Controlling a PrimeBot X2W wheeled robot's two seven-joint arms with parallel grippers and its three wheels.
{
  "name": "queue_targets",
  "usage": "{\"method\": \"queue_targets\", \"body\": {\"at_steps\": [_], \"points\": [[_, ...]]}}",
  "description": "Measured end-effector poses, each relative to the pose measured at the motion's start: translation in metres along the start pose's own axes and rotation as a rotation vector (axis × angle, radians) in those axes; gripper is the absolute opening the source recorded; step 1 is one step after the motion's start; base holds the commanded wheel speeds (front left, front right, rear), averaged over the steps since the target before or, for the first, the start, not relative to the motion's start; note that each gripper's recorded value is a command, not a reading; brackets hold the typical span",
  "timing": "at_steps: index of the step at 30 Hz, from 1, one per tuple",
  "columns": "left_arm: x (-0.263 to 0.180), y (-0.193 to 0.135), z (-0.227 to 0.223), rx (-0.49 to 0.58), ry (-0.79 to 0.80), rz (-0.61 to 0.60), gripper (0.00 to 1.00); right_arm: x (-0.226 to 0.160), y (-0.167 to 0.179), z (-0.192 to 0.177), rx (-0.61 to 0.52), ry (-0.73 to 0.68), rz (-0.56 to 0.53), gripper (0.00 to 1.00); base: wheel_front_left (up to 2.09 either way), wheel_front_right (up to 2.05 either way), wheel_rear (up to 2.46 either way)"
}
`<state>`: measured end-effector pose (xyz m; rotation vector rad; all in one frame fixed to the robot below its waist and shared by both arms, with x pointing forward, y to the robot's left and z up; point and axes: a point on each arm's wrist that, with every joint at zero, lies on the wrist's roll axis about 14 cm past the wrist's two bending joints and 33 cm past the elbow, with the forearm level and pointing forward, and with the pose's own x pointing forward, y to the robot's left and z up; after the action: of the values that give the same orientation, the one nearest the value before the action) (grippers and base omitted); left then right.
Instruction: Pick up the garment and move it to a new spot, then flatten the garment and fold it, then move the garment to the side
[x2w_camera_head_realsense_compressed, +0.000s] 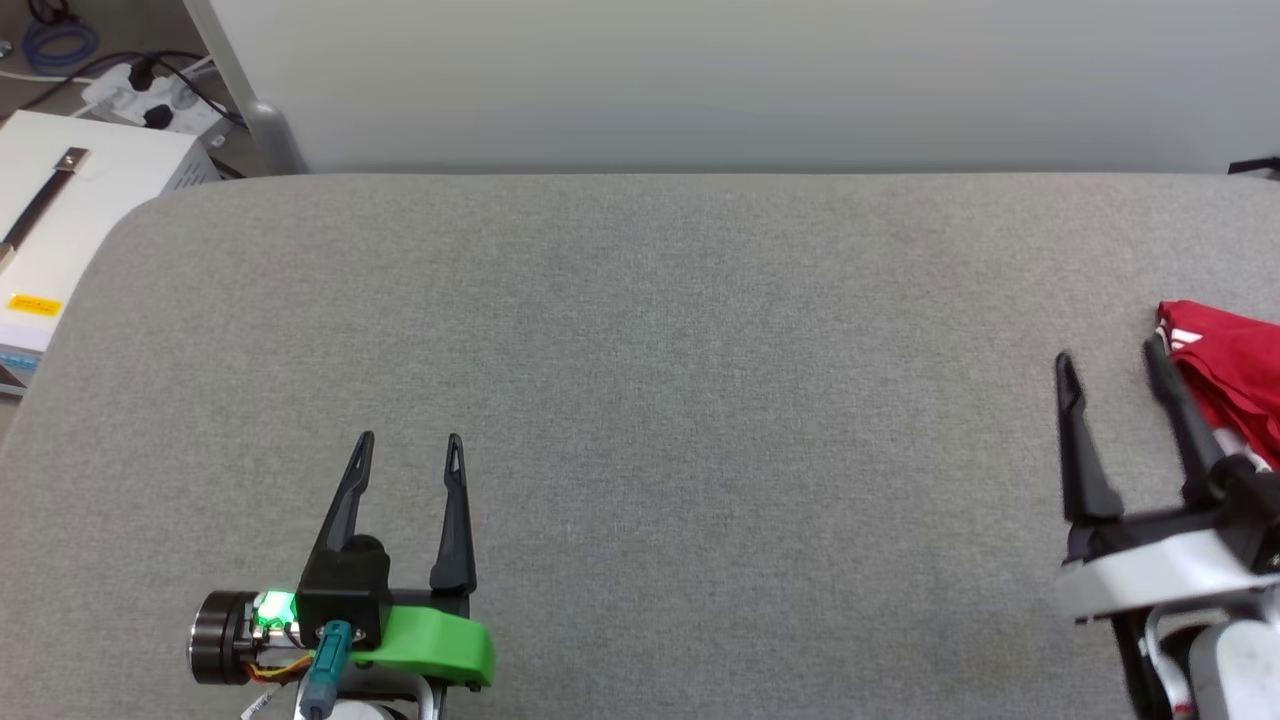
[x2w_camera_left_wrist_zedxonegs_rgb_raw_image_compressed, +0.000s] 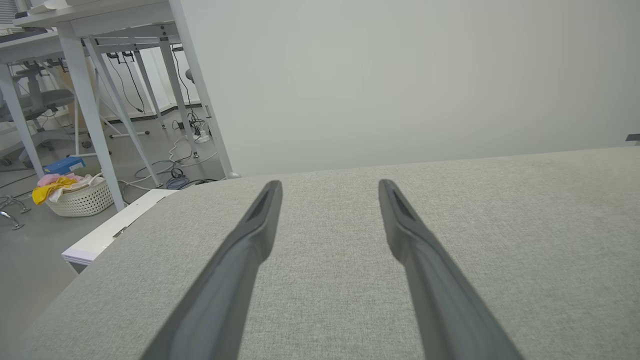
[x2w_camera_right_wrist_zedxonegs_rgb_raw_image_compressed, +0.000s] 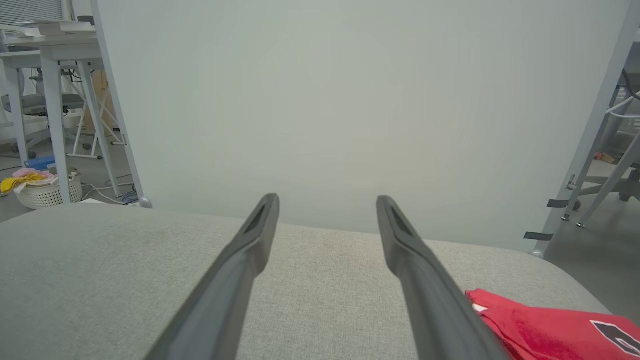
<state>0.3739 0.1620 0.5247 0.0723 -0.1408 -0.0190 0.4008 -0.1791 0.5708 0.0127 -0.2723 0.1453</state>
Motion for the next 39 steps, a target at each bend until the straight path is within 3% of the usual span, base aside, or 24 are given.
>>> {"method": "queue_targets", "body": {"at_steps": [9,22,23,39], "points": [[-0.017,0.003,0.007,-0.039,-0.011,0.001,1.0,-0.038,0.017,-0.019,0.066,0.079,-0.005,1.0,0.0,0.0,0.0],[-0.032,0.006,0.005,-0.055,-0.001,-0.002,1.0,-0.058,0.019,-0.018,0.096,0.087,-0.031,1.0,0.0,0.0,0.0],[-0.033,0.006,0.005,-0.055,0.001,-0.002,0.0,-0.058,0.019,-0.018,0.099,0.087,-0.032,0.0,0.0,0.0,0.0],[-0.031,0.006,0.002,-0.055,0.02,-0.003,0.0,-0.059,0.019,-0.02,0.088,0.107,-0.031,0.0,0.0,0.0,0.0]]}}
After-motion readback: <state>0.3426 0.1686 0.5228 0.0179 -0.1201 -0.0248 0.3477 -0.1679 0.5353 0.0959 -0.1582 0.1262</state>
